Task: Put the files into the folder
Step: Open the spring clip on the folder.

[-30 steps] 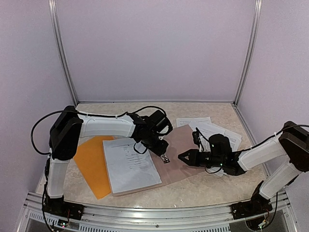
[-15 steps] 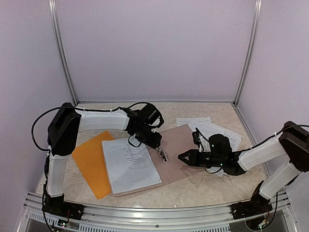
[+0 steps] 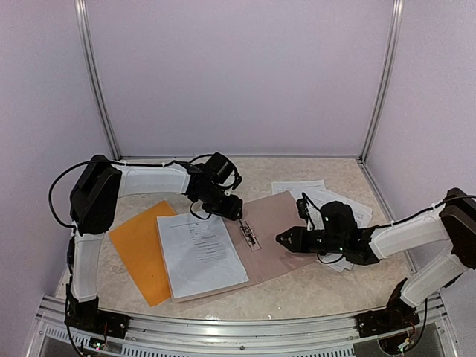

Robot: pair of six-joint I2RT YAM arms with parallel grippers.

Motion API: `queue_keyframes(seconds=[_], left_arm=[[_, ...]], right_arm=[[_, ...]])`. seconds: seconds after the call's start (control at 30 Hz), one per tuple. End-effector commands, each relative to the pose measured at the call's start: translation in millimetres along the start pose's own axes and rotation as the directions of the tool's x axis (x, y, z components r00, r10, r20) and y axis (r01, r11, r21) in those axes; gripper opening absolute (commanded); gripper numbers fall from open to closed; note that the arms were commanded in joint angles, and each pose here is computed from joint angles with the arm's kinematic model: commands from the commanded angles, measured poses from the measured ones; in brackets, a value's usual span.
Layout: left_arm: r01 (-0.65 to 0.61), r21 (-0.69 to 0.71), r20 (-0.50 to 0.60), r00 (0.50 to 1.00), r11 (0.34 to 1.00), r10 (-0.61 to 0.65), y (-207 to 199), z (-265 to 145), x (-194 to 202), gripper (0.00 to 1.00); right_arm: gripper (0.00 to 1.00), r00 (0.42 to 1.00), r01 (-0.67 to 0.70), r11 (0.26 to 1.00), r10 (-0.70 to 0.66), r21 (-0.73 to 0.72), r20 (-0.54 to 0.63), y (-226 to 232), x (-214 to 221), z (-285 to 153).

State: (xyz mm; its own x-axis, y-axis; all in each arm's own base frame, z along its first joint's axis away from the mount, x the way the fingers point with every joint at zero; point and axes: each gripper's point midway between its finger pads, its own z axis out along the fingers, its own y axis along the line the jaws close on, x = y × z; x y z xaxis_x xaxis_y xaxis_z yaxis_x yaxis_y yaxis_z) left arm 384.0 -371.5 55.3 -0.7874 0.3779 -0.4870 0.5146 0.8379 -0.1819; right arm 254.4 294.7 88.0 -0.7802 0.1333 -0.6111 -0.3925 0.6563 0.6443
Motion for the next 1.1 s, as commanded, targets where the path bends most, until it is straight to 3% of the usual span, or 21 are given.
queue_keyframes(seconds=[0.0,0.17,0.4,0.67,1.07], left_arm=[[0.044,0.07,0.05,0.998,0.997,-0.048,-5.6,-22.2,-5.8,0.67],[0.076,0.137,0.118,0.989,0.988,-0.092,-13.4,-59.7,-8.4,0.79],[0.106,0.167,0.138,0.982,0.98,-0.13,-16.4,-81.1,5.8,0.84],[0.1,0.155,0.13,0.984,0.983,-0.121,-16.3,-83.1,15.4,0.85],[0.065,0.17,0.112,0.99,0.983,-0.085,-22.4,-78.0,17.9,0.85]], right_arm=[[0.35,0.994,0.089,0.98,-0.099,0.176,0.048,-11.4,-31.9,-13.4],[0.5,0.981,0.118,0.89,-0.175,0.44,0.09,-46.7,-81.4,-42.9],[0.72,0.975,0.005,0.806,-0.135,0.591,0.177,-115.7,-134.8,-87.2],[0.72,0.983,-0.048,0.764,-0.077,0.644,0.164,-178.8,-162.2,-84.8],[0.69,0.988,-0.134,0.776,0.056,0.616,0.144,-222.6,-135.1,-69.3]])
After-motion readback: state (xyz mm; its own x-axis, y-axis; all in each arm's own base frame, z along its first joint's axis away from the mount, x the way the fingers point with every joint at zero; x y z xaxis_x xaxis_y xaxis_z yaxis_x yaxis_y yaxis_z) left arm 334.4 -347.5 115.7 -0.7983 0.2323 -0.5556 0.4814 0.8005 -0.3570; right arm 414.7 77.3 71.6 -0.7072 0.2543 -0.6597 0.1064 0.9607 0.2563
